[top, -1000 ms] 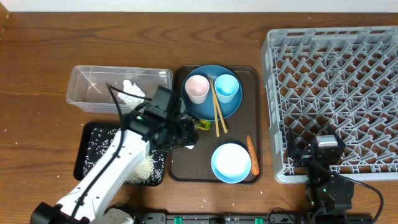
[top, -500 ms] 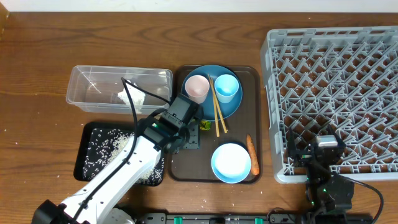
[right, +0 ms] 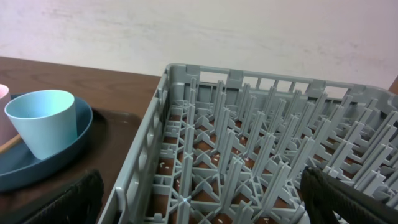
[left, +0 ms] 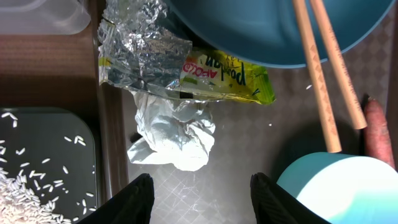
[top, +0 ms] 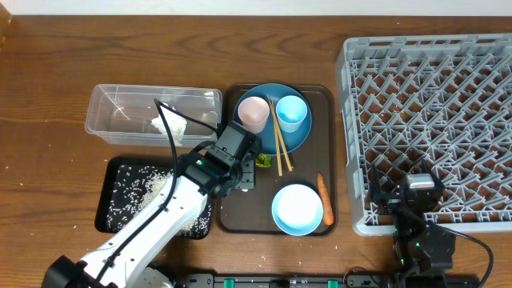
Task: Sort waste into correct bins and load items into the dishwasher rack
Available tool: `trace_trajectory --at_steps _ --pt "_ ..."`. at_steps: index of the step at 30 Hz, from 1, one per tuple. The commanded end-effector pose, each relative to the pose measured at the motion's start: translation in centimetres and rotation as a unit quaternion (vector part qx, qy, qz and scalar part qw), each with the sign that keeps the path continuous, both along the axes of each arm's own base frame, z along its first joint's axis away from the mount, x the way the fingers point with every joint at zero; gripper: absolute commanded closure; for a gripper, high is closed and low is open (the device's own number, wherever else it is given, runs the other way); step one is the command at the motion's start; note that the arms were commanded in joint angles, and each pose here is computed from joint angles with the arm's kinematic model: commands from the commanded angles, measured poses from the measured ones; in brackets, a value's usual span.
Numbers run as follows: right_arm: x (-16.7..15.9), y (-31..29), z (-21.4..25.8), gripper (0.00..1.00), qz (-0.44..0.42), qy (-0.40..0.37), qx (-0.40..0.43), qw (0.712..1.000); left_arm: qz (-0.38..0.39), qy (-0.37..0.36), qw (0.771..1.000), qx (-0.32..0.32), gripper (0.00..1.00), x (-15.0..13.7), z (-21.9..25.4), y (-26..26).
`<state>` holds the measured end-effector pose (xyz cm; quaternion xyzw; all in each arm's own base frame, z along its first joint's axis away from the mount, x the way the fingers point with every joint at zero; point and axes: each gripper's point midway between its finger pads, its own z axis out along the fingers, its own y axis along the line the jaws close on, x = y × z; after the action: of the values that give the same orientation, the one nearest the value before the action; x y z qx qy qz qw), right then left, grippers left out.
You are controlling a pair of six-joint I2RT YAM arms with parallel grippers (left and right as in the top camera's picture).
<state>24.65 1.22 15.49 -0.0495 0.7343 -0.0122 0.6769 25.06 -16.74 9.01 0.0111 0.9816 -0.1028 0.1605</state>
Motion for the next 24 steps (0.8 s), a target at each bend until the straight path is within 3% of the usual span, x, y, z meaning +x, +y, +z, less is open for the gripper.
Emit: trace_trajectory --at_steps 1,20,21,24 --pt "0.0 -0.4 -0.2 0.01 -0.010 0.003 -0.004 1.000 0.010 0.007 1.000 0.012 0.47 -0.1 -1.0 0.4" --pt "0.0 -0.4 -0.2 0.01 -0.010 0.003 -0.004 1.000 0.011 0.086 0.994 0.065 0.47 0.1 -8.4 0.2" --pt "0.0 -0.4 -0.2 0.01 -0.010 0.003 -0.004 1.000 0.011 0.089 0.994 0.067 0.48 0.0 -8.7 0.2" --pt "0.0 -0.4 -0.2 0.01 -0.010 0.003 -0.004 1.000 0.011 0.093 0.993 0.070 0.69 0.0 -9.1 0.3"
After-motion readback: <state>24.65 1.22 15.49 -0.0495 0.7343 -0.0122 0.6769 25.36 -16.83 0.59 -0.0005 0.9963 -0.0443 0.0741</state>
